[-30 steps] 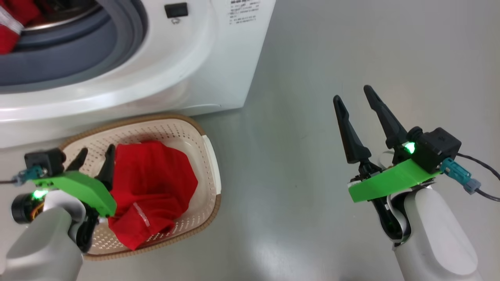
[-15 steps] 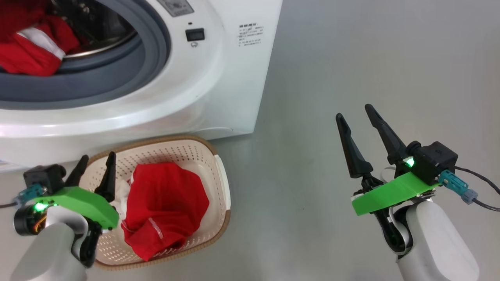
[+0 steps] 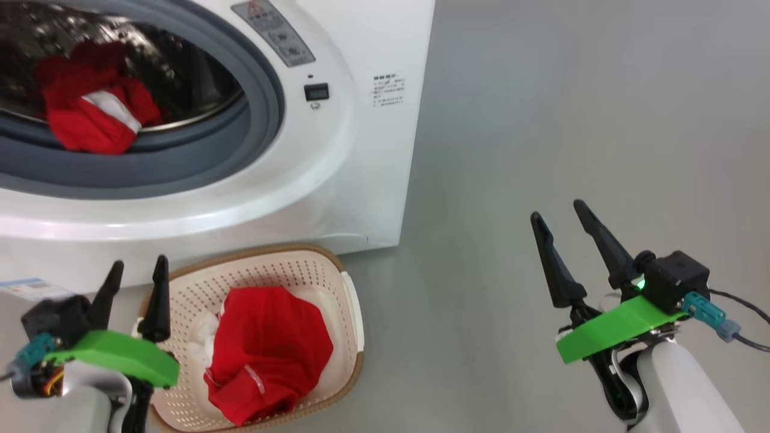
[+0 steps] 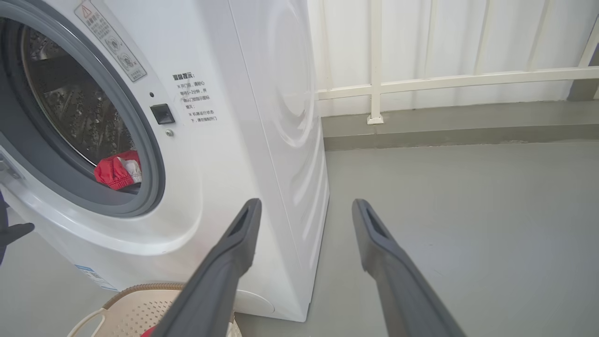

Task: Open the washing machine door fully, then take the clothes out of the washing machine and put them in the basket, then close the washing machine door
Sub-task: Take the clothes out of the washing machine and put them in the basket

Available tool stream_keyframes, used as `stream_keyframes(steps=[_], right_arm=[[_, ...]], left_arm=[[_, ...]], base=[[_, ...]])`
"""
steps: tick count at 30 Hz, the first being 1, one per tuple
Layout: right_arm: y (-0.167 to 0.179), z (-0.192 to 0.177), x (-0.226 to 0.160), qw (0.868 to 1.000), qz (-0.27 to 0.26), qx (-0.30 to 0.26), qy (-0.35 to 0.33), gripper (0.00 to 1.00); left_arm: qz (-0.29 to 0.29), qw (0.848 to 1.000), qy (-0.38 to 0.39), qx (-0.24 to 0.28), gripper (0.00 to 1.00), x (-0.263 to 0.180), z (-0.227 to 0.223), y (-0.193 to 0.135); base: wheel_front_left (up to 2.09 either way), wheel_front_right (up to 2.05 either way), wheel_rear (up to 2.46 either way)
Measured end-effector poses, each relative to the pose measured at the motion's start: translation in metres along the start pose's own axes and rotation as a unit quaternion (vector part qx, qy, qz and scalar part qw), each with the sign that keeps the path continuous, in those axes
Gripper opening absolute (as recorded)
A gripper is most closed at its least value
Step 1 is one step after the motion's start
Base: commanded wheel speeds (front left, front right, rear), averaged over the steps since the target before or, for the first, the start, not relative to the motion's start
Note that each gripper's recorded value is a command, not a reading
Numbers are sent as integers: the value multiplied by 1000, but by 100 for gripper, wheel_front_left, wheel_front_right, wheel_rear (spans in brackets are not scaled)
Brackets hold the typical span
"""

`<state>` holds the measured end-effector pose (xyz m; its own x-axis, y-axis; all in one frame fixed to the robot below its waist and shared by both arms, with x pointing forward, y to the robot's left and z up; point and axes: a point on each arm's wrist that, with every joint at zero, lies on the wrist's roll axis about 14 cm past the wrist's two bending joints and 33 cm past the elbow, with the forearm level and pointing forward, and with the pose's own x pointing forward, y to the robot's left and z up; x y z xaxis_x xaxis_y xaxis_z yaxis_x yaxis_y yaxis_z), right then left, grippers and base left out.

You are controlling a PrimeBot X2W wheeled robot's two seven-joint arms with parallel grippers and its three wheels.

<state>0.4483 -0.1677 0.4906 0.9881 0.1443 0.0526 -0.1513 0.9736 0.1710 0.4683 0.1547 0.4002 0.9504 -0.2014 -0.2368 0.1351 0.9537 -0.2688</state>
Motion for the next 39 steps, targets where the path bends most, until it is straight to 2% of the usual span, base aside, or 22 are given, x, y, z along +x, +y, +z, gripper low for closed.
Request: stream_keyframes(steps=[23,39], right_arm=[[-14,21,-49,1000,-25,-2,-15,100],[-18,24,-65,999,-32,0,-17,100]], left_arm=[[15,990,-134,27,100,-84,66,-8],[39,988,-147,25,100,-124,62,-2]], base=[[0,0,0],[0,0,0]])
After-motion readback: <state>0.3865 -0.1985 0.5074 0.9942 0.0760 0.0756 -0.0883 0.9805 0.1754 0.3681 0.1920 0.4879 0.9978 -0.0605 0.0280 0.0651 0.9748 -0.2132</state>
